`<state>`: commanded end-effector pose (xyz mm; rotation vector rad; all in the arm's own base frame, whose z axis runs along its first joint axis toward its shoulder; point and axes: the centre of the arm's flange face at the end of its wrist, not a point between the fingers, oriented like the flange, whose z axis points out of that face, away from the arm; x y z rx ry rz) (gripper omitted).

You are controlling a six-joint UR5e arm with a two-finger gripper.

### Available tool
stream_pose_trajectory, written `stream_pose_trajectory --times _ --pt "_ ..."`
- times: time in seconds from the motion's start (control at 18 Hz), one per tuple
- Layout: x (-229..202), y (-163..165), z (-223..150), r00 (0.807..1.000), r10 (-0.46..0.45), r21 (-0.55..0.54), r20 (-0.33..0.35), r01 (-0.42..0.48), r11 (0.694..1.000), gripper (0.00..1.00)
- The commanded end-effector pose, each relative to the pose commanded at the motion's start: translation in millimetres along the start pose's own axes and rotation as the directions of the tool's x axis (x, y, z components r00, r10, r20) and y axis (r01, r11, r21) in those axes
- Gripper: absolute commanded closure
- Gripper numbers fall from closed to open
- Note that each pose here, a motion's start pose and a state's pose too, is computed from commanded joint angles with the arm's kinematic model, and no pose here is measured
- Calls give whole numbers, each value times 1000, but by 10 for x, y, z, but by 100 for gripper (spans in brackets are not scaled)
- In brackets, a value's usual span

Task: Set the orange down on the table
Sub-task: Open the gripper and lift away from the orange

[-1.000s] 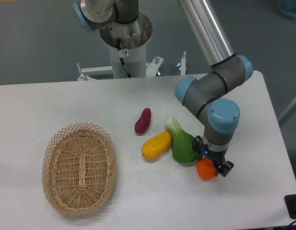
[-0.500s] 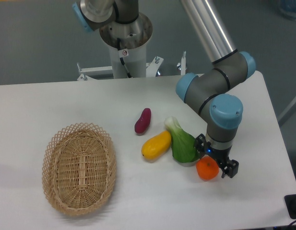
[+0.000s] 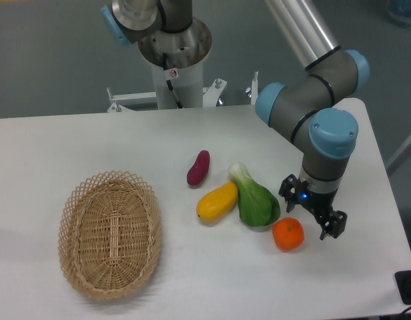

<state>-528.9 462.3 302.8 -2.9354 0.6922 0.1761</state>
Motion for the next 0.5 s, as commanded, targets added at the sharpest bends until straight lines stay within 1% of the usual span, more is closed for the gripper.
stream_pose_trajectory --times 0.06,0.22,0.33,0.5 --pt "30 -2 -129 1000 4 3 -5 -4 1000 0" --pt "91 -19 -351 1000 9 5 -20 -9 1000 0" --pt "140 -41 -536 1000 9 4 -17 -9 1000 0" --pt "181 -44 -637 1000 9 1 -19 -9 1000 0"
